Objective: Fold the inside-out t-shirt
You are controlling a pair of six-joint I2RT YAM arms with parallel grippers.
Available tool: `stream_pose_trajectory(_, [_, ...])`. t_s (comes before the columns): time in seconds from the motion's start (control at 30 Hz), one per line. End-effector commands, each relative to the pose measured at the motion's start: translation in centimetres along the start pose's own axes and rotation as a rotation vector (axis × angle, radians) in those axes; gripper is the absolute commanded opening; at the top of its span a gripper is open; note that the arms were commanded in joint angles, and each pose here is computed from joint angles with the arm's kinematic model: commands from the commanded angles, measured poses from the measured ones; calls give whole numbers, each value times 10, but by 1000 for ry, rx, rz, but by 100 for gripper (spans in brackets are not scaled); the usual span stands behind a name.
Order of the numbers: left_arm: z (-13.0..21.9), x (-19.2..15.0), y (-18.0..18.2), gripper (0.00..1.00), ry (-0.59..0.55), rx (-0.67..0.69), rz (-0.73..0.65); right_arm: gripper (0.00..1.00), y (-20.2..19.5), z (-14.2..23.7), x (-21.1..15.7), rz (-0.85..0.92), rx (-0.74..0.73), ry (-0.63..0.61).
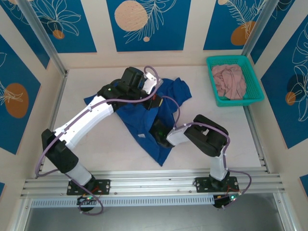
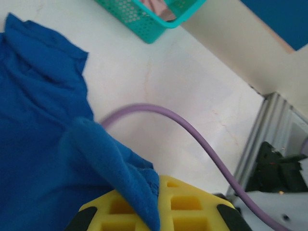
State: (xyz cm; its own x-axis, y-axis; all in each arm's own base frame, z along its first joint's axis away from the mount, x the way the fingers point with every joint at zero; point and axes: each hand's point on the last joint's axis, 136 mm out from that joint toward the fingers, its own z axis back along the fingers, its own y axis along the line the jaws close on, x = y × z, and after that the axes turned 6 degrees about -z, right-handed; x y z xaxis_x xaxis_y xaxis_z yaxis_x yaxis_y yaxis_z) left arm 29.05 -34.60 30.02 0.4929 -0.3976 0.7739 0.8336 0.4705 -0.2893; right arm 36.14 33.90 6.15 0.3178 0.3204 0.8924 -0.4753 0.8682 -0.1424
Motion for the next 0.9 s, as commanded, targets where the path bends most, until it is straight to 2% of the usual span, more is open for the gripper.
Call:
stream_pose_trajectory(0.0, [27, 20, -49, 0, -104, -186, -86, 49, -10, -13, -8, -59, -24, 80])
stream_pose_trajectory(0.3, [51, 32, -96, 0, -161, -353, -146, 59, -31, -43, -9, -156, -86, 225])
stream_pose_trajectory(0.6, [71, 45, -119, 0, -200, -410, -183, 68, -47, -65, -21, -222, -116, 382])
stream_pose_trajectory(0.87, [87, 59, -138, 0, -227, -481, -204, 76, -50, -81, -25, -210, -106, 482])
